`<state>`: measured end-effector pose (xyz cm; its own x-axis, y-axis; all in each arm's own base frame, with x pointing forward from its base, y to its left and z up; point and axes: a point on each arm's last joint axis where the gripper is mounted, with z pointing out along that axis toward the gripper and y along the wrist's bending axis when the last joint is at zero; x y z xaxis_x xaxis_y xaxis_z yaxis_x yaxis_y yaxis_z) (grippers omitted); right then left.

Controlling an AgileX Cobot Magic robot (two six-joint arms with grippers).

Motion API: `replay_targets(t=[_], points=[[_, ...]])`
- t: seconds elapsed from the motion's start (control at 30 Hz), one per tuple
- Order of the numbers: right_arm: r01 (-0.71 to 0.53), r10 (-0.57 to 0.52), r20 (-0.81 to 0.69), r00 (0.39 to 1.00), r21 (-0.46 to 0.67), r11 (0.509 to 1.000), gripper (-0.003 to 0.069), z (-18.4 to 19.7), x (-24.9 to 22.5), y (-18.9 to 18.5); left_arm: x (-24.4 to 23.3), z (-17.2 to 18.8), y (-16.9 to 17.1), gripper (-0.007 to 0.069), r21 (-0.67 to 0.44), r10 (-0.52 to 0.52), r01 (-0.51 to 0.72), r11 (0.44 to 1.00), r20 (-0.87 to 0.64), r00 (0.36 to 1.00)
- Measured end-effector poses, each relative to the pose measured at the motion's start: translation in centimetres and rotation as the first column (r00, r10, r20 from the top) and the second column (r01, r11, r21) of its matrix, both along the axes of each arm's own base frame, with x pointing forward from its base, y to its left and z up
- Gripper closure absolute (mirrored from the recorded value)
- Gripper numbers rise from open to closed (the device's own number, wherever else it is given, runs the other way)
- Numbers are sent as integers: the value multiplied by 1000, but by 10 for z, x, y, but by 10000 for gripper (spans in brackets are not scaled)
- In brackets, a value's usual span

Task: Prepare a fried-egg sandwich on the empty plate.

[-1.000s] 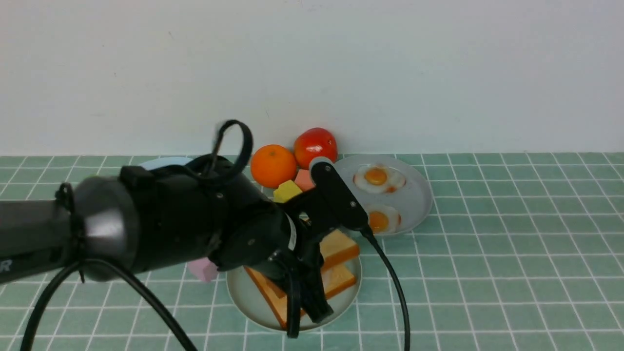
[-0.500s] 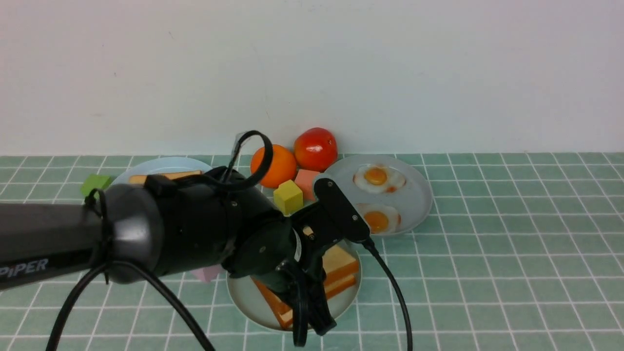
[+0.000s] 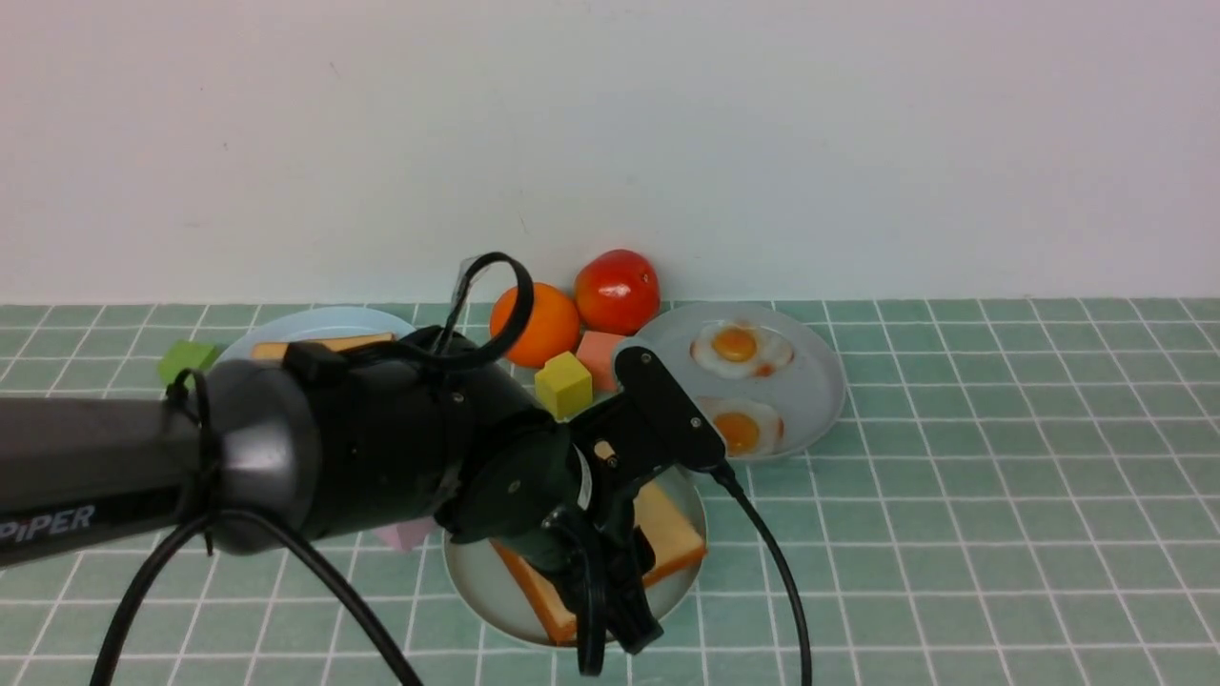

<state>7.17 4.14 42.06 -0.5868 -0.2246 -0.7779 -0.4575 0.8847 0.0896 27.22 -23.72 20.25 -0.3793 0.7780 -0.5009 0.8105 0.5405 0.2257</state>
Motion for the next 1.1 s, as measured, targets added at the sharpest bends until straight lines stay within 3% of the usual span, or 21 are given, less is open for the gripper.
replay_targets(t=[0.23, 0.37, 0.43, 0.47, 0.57, 0.67, 0.87, 1.1], points=[[1, -1, 0, 1000, 1, 1000, 621, 0, 0, 0, -6, 23, 5, 262, -41, 18, -17, 999, 18, 1000], [0, 0, -3, 1000, 0, 1000, 617, 0, 0, 0, -20, 68, 14, 303, -208, 119, -113, 972, 20, 993], [0, 0, -8, 1000, -3, 1000, 616, -1, -1, 0, -33, 102, 24, 379, -335, 185, -166, 927, 24, 982], [0, 0, -10, 1000, -5, 1000, 616, -1, -1, -1, -42, 122, 32, 452, -404, 214, -182, 897, 34, 976], [4, -4, -5, 1000, -16, 1000, 616, -1, -6, -3, -68, 159, 55, 599, -529, 255, -187, 828, 58, 965], [31, -31, 9, 999, -16, 999, 616, 0, -18, -10, -103, 181, 85, 638, -625, 274, -168, 763, 78, 959], [148, -152, 78, 985, 54, 987, 616, -11, -55, -32, -178, 158, 151, 638, -736, 290, -92, 671, 146, 946], [287, -302, 90, 949, 153, 946, 616, -56, -85, -53, -224, 85, 193, 638, -851, 337, 64, 522, 274, 901]])
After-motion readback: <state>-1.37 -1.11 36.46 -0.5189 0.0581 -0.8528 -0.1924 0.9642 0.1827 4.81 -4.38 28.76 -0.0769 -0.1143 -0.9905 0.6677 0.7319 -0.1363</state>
